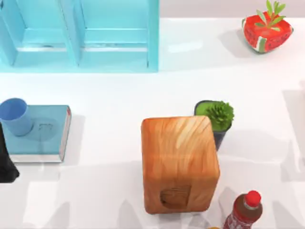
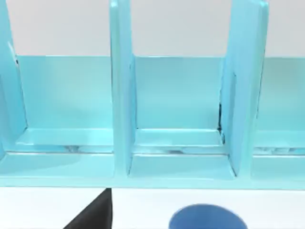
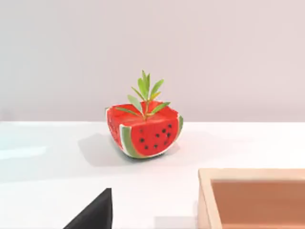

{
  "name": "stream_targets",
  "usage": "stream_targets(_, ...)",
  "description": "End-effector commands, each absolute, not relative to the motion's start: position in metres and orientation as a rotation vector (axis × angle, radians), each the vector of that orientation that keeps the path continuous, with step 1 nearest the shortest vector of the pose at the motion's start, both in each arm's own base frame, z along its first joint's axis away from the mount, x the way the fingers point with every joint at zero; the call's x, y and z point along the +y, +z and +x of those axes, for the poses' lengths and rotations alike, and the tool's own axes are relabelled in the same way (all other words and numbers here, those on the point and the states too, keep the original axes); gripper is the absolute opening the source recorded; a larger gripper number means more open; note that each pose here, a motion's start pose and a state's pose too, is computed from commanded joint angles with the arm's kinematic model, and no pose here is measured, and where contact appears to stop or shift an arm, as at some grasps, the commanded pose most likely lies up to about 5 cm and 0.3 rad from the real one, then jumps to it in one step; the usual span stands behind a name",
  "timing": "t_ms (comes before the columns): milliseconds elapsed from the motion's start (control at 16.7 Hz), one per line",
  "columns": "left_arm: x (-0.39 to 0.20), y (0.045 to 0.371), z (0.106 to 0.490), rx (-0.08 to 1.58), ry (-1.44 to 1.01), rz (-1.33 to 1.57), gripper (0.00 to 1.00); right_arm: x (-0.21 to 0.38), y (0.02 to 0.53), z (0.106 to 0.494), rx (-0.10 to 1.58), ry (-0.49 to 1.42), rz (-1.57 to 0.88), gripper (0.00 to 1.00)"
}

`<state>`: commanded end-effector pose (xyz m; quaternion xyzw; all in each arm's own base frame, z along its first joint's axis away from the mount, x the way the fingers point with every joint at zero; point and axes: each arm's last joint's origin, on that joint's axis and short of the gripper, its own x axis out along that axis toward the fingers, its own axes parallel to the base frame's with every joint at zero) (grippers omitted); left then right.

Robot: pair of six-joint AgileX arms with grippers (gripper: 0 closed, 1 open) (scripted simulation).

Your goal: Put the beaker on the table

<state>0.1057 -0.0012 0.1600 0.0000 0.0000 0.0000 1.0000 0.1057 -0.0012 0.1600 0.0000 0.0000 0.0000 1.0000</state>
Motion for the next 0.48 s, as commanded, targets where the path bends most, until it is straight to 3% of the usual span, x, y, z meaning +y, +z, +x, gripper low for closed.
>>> stream_targets(240,-0.002,0.165,0.106,0.028,-0.008,0.0,1.0,-0.001,0.16,0.106,0.0,0.0,0.0,1.0)
stream_targets(480,-0.004,0.198,0.11,0.197,-0.038,-0.001,1.0,-0.001,0.16,0.106,0.0,0.0,0.0,1.0)
